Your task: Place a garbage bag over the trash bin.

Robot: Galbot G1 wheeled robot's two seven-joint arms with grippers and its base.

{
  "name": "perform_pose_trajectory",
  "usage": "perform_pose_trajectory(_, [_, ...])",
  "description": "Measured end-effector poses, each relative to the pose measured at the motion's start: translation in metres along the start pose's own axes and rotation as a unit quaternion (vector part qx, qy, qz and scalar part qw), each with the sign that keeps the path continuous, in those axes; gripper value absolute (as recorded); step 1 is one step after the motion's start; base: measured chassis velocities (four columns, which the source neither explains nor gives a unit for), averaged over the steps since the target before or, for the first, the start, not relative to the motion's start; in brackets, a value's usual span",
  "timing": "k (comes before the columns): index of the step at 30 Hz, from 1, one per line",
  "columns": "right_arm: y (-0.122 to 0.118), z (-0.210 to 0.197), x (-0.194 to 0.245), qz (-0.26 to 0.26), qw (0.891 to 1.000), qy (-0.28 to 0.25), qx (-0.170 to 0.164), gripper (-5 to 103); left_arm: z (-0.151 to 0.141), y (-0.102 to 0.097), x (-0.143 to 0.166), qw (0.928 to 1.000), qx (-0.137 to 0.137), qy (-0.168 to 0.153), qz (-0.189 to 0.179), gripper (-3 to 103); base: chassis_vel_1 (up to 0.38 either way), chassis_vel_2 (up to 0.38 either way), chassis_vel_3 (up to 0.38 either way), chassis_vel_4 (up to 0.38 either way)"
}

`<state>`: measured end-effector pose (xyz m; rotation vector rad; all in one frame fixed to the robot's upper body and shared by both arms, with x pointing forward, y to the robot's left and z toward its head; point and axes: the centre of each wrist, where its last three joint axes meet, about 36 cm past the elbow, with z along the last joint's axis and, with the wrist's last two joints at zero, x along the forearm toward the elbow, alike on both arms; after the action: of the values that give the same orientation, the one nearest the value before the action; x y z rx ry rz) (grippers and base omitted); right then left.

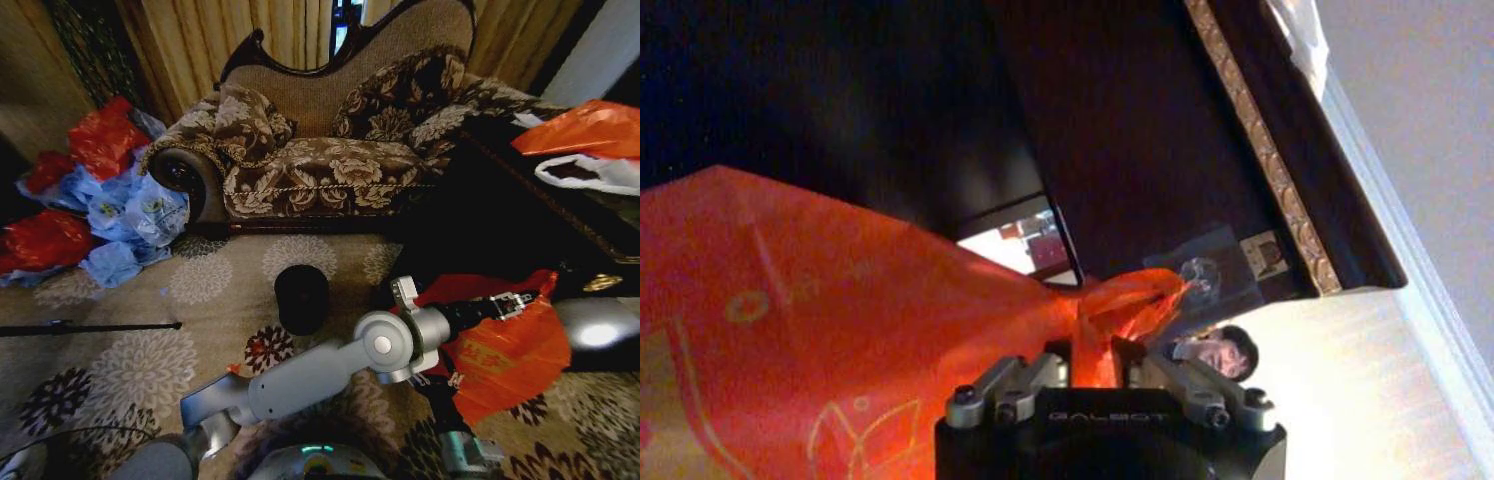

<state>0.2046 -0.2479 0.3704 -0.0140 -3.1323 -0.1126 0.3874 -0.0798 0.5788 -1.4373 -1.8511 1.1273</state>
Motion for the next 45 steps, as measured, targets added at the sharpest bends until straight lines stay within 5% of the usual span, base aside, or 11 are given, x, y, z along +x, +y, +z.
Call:
perform_pose_trajectory(7, [0.0,0.001,0.001,0.001,1.0,0.002,0.0,100,0.006,0.001,0.005,0.9999,0.012,0.008,0.0,5,0.0,0.0,0.0,0.0])
perform_pose_trajectory(24, [0.001,0.001,0.002,0.01,1.0,0.002,-0.002,100,0.004,0.001,-0.007,0.9996,0.025,0.009,-0.001,65,0.0,0.0,0.0,0.0])
perform_pose_trajectory(45, [0.003,0.0,0.002,0.013,1.0,0.001,-0.008,100,0.005,0.004,-0.004,0.9995,0.03,0.007,0.002,14,0.0,0.0,0.0,0.0])
